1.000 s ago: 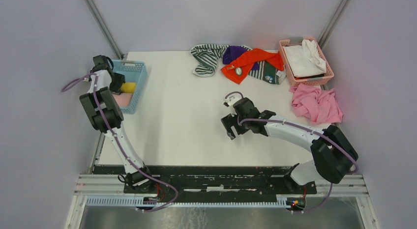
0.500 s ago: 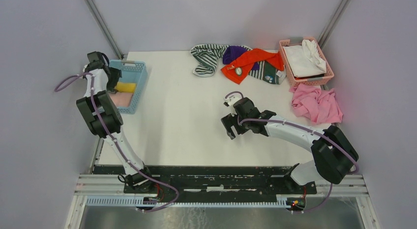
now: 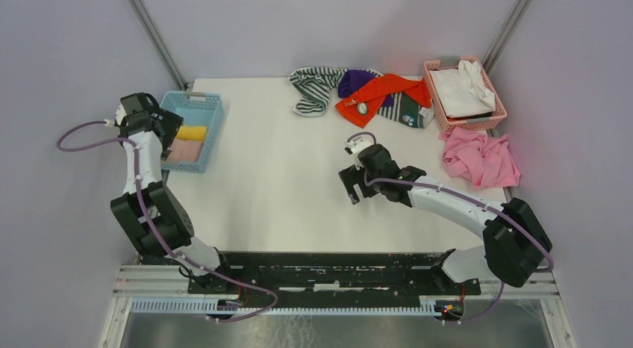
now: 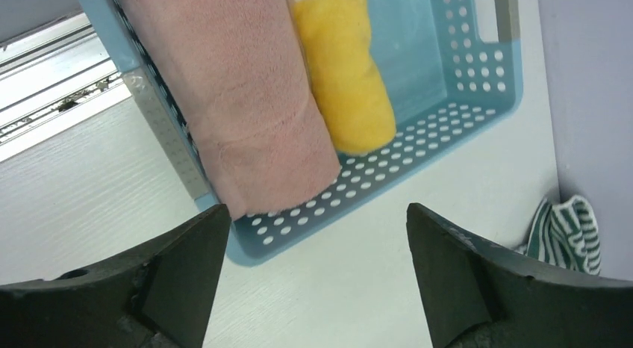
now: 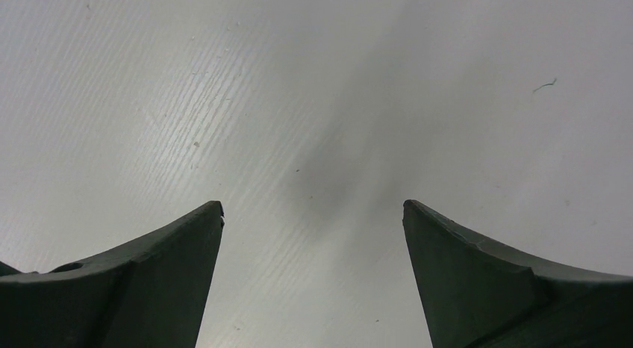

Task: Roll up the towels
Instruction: Pick up the towel at the corner of the board.

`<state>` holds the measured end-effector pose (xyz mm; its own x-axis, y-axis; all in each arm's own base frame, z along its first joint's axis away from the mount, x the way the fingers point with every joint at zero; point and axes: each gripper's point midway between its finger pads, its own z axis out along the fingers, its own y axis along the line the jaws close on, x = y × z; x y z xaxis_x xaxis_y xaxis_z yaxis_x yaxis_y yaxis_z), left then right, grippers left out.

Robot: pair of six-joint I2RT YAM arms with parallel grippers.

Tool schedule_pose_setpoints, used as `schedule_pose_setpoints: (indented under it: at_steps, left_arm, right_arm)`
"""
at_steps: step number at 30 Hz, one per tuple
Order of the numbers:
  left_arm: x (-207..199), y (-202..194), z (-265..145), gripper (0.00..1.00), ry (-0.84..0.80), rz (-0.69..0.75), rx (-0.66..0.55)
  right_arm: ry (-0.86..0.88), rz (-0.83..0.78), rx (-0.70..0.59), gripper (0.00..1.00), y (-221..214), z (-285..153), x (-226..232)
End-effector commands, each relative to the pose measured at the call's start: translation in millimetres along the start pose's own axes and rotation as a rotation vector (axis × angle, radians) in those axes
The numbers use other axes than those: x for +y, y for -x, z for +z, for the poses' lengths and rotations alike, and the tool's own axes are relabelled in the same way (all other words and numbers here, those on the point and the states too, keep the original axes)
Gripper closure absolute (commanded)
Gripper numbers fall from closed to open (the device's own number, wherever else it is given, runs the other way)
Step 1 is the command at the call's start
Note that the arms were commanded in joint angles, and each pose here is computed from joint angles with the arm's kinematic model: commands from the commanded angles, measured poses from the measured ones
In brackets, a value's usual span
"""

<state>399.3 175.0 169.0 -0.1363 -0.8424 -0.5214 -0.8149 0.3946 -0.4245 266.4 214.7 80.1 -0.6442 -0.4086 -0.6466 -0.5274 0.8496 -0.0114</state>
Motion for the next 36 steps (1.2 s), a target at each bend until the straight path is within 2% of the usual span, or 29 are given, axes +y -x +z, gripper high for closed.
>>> schedule_pose_setpoints:
  at_steps: [1, 5, 9, 26, 36]
  left_arm:
    - [-9, 2, -37, 0.04, -0.147, 0.134, -0.05]
    - [-12, -16, -56, 0.01, -0.238, 0.184, -0.047]
    - [-34, -44, -81, 0.01, -0.377, 0.255, -0.04]
    - [-89, -140, -158, 0.01, -0.668, 0.655, -0.056]
    - [-83, -150, -194, 0.01, -0.687, 0.784, -0.166]
  right_arm:
    - [-0.069, 0.049, -0.139, 0.01, 44, -23, -15]
    - [-0.088, 0.071, -0.153, 0.0, 49, -30, -20]
    - [-0.12, 0.082, -0.152, 0.0, 51, -37, -27]
    - [-0.316, 0.144, -0.144, 0.0, 58, -69, -75]
    - [-0.399, 0.326, -0.13, 0.0, 48, -89, -119]
